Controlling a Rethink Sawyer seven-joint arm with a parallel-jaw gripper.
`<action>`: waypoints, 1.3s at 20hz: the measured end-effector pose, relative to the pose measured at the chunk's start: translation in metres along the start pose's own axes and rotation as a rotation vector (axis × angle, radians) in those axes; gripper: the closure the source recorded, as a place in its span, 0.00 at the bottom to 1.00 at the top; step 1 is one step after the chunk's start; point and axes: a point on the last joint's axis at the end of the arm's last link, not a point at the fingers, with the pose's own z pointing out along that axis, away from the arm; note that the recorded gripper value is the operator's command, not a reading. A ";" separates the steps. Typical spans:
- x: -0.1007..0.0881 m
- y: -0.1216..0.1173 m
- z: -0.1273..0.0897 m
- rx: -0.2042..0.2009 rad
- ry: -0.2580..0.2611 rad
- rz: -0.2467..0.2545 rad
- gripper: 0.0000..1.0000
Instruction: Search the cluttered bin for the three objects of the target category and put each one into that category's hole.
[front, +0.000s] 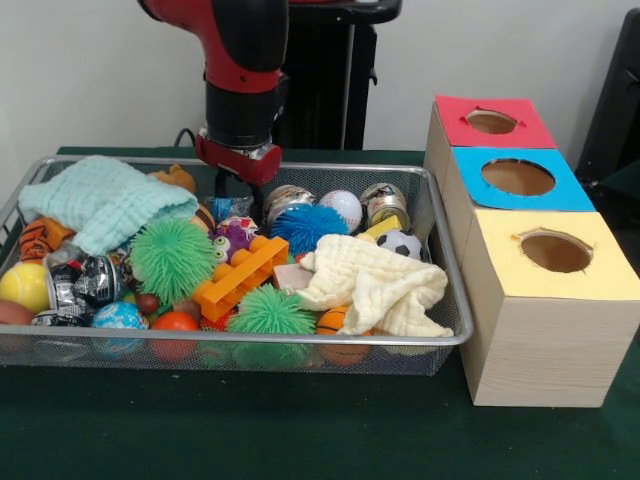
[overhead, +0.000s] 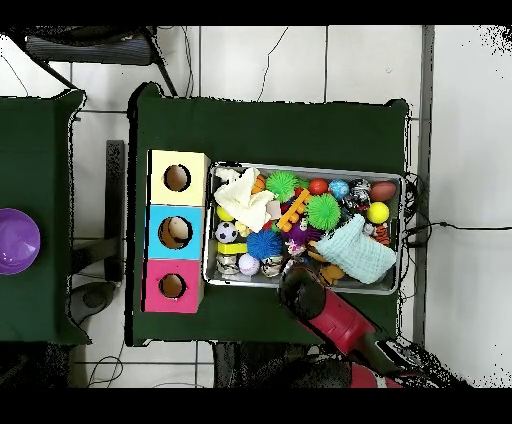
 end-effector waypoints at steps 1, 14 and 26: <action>0.001 0.000 0.000 -0.001 0.001 0.009 0.00; 0.005 0.007 -0.001 0.001 -0.007 0.012 1.00; 0.023 0.021 -0.019 -0.027 -0.013 0.008 1.00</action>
